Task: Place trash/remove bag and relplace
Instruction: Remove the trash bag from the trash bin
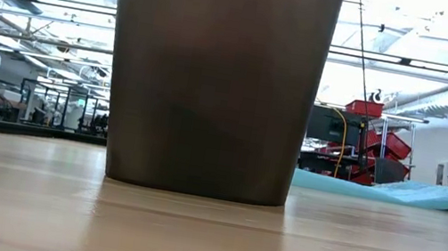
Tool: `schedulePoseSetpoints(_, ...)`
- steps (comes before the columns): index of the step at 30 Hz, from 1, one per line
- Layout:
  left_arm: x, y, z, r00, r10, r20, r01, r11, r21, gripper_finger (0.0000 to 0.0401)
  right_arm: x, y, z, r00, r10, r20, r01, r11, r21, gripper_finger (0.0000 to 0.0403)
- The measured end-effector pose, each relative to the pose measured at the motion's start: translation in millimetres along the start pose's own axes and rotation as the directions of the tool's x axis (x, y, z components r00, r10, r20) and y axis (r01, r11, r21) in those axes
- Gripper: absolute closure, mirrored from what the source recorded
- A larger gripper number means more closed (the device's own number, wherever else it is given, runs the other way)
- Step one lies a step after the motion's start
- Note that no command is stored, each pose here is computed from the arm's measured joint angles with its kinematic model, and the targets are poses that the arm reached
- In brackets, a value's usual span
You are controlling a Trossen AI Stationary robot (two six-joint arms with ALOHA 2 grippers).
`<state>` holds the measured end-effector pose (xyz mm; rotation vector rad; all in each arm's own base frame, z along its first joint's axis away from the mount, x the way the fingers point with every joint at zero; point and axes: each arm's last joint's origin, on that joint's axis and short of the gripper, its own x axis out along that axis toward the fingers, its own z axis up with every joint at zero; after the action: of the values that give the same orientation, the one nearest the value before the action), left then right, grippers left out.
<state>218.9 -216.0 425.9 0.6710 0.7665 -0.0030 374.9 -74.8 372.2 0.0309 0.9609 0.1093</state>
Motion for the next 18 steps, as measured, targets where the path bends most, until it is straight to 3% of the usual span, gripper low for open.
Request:
schedulePoseSetpoints(5, 0.1, -0.2, 0.9, 1.0, -0.001, 0.006, 0.001, 1.0, -0.007, 0.0401, 3.8, -5.3, -2.0, 0.999, 0.033, 0.011, -0.033, 0.999, -0.001, 0.0213)
schedulePoseSetpoints(12, 0.1, -0.4, 2.0, 1.0, -0.003, 0.016, 0.003, 1.0, -0.018, 0.0401, 5.1, 0.8, -0.5, 0.998, 0.056, 0.016, -0.055, 0.997, -0.057, 0.0387)
schedulePoseSetpoints(18, -0.3, -0.9, 2.3, 1.0, -0.004, 0.019, 0.005, 0.999, -0.033, 0.0401, 3.4, 18.7, 2.7, 0.997, 0.069, 0.024, -0.066, 0.994, -0.089, 0.0401)
